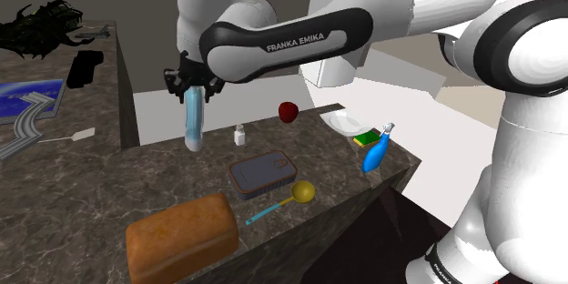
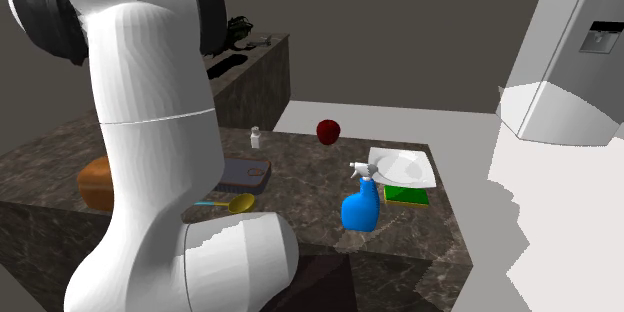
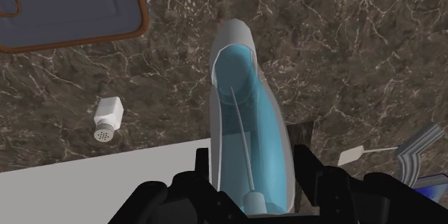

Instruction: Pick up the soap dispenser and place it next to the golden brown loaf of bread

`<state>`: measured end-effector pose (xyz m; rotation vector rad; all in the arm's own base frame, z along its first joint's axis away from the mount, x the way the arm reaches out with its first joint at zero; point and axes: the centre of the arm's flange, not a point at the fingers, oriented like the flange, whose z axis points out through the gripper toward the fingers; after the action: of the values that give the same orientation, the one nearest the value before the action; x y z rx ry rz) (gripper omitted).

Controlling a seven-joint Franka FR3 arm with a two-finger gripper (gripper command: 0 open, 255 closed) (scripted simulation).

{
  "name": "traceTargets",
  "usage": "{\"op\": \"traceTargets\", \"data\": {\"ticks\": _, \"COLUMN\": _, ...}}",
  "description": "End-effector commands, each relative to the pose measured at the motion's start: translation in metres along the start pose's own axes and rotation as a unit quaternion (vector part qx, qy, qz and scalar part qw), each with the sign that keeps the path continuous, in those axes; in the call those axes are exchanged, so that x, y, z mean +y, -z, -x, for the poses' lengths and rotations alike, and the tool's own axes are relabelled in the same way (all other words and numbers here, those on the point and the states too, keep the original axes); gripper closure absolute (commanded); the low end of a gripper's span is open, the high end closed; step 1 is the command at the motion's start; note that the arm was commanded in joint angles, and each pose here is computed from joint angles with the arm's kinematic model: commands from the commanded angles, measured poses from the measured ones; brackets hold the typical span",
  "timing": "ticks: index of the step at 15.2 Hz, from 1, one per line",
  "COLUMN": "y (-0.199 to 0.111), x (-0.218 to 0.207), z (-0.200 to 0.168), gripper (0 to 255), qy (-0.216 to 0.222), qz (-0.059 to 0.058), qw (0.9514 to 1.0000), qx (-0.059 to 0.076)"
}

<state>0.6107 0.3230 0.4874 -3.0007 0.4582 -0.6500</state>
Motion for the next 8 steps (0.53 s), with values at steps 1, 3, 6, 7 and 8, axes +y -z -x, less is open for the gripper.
{"op": "traceTargets", "data": {"ticks": 1, "y": -0.009, "x": 0.001, "z": 0.005, "gripper": 255, "qy": 0.0, "qz": 0.0, "qw": 1.0, "qx": 0.0}}
{"op": "traceTargets", "data": {"ticks": 3, "y": -0.019, "x": 0.002, "z": 0.01, "gripper": 255, "qy": 0.0, "qz": 0.0, "qw": 1.0, "qx": 0.0}}
{"op": "traceTargets", "data": {"ticks": 6, "y": -0.033, "x": 0.003, "z": 0.016, "gripper": 255, "qy": 0.0, "qz": 0.0, "qw": 1.0, "qx": 0.0}}
{"op": "traceTargets", "data": {"ticks": 7, "y": -0.038, "x": 0.004, "z": 0.018, "gripper": 255, "qy": 0.0, "qz": 0.0, "qw": 1.0, "qx": 0.0}}
{"op": "traceTargets", "data": {"ticks": 8, "y": -0.043, "x": 0.004, "z": 0.02, "gripper": 255, "qy": 0.0, "qz": 0.0, "qw": 1.0, "qx": 0.0}}
